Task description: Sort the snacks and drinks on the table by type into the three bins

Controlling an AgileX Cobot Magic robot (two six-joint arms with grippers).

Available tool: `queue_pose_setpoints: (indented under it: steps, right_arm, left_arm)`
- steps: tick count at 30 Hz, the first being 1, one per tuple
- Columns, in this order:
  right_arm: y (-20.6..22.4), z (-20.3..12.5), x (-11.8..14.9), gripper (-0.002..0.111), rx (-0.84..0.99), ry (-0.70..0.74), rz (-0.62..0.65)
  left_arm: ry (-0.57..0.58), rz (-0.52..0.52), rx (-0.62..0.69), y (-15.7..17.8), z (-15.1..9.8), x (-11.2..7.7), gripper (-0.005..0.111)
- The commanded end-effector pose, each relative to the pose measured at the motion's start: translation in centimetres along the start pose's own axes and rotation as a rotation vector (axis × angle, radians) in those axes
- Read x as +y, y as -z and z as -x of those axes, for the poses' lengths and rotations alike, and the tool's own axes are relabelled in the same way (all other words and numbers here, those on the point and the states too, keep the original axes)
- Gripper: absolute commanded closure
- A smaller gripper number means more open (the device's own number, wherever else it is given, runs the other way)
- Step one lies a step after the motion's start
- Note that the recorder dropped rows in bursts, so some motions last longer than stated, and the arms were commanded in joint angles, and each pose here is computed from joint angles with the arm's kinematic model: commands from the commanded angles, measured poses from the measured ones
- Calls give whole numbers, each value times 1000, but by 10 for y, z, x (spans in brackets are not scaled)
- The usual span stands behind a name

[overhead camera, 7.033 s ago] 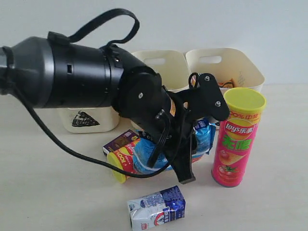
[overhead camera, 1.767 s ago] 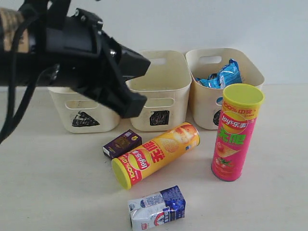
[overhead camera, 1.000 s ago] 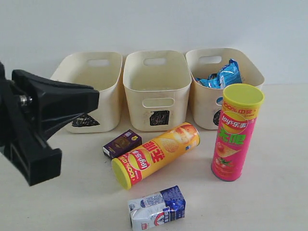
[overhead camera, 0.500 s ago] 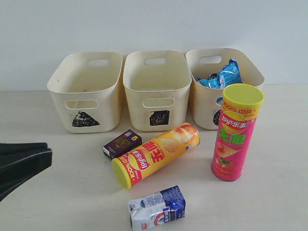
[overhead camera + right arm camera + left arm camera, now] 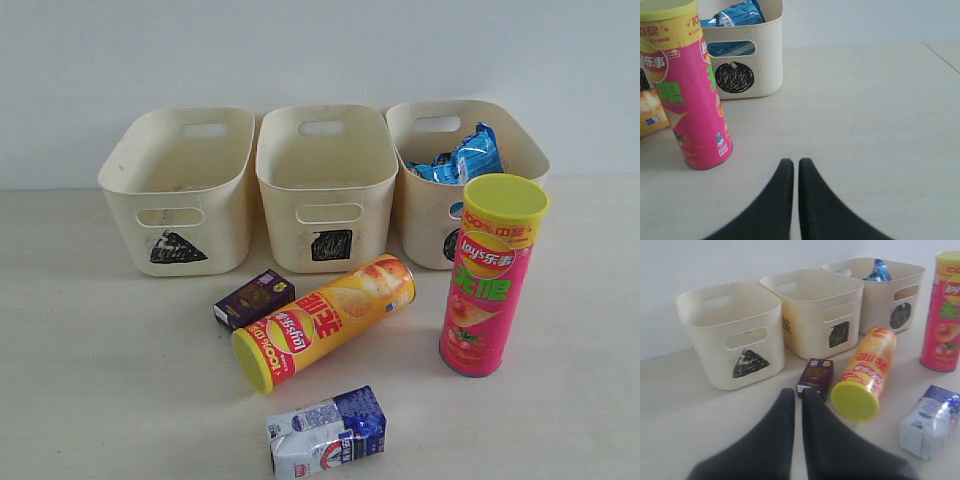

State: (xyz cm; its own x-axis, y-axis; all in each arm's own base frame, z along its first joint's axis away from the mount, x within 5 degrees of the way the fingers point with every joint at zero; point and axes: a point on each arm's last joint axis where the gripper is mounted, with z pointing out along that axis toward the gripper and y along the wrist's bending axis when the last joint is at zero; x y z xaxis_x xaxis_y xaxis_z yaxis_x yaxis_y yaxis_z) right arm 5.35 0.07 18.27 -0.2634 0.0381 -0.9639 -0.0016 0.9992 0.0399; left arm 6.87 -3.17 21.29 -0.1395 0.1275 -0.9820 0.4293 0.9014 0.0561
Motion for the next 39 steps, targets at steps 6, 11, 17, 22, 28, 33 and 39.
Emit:
queue_pose_setpoints:
  steps: [6, 11, 17, 22, 28, 33, 39]
  right_arm:
    - [0, 0, 0, 107, -11, -2, -2]
    - [0, 0, 0, 107, -11, -2, -2]
    - [0, 0, 0, 107, -11, -2, -2]
    - [0, 0, 0, 107, -11, -2, -2]
    - [0, 0, 0, 107, -11, -2, -2]
    - [0, 0, 0, 107, -12, -2, -2]
    - [0, 0, 0, 107, -12, -2, -2]
  left_arm:
    - [49, 162, -53, 8, -17, 10, 102]
    - [61, 231, -86, 13, -17, 13, 102]
    - [63, 292, -122, 18, -16, 16, 102]
    - [77, 338, -70, 20, -21, 18, 102]
    - [89, 387, -9, 20, -27, 20, 102]
    - [94, 414, 26, 21, -30, 21, 102]
    - [106, 411, 39, 21, -31, 21, 102]
